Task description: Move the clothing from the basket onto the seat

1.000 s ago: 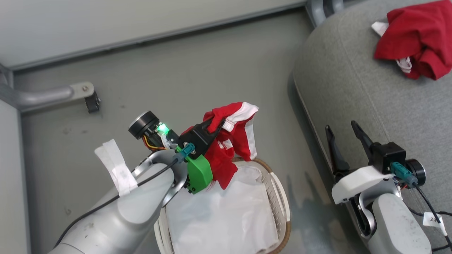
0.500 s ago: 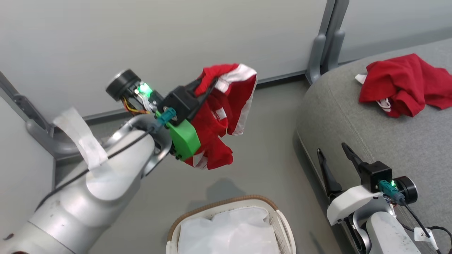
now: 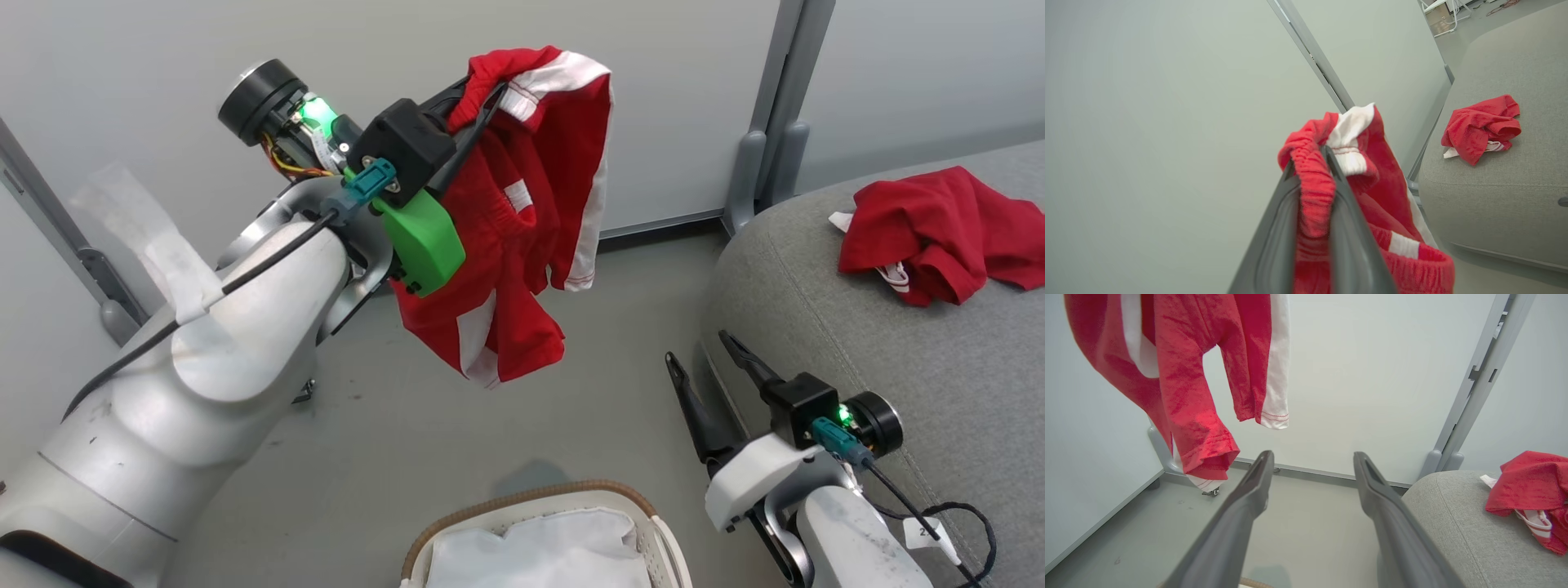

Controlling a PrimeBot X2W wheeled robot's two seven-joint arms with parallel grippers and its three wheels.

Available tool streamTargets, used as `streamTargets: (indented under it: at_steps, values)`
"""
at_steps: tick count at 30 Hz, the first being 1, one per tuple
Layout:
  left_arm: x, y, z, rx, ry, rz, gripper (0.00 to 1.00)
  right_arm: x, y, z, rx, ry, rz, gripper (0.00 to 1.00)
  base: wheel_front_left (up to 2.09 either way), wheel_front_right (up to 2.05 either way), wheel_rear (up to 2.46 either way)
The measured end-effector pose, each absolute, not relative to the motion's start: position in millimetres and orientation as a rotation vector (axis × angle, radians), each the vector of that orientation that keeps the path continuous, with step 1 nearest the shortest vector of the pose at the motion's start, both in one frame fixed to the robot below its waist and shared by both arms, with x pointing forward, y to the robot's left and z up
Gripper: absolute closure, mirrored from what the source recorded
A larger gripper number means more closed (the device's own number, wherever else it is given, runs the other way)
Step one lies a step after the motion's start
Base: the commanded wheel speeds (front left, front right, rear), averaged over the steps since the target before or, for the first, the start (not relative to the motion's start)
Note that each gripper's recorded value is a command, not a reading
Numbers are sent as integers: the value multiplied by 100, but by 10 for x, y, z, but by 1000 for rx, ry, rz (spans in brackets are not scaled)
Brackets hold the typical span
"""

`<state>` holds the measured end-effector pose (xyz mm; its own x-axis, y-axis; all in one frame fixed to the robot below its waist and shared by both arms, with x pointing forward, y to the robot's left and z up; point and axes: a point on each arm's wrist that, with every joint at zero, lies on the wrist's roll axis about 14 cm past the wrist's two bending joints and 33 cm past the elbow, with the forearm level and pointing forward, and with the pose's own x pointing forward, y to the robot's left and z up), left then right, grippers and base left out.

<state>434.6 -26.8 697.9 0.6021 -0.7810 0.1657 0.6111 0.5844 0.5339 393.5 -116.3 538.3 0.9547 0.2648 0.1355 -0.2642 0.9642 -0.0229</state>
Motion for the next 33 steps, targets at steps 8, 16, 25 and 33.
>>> streamTargets:
  at_steps: [8,16,25,33]
  values:
    - [4164,-412,7257,475,-474,-868,100,4027,-655,5721,-51,-222,424,0,0,0,0]
    - [3937,-593,7431,473,-531,-917,100,4103,-202,5959,-71,-264,561,0,0,0,0]
    - [3739,-679,7523,433,-548,-953,100,4169,-5,5983,-69,-247,613,76,0,0,0]
    - [3942,-481,7332,383,-471,-903,100,4194,-64,6013,-43,-258,593,100,0,0,0]
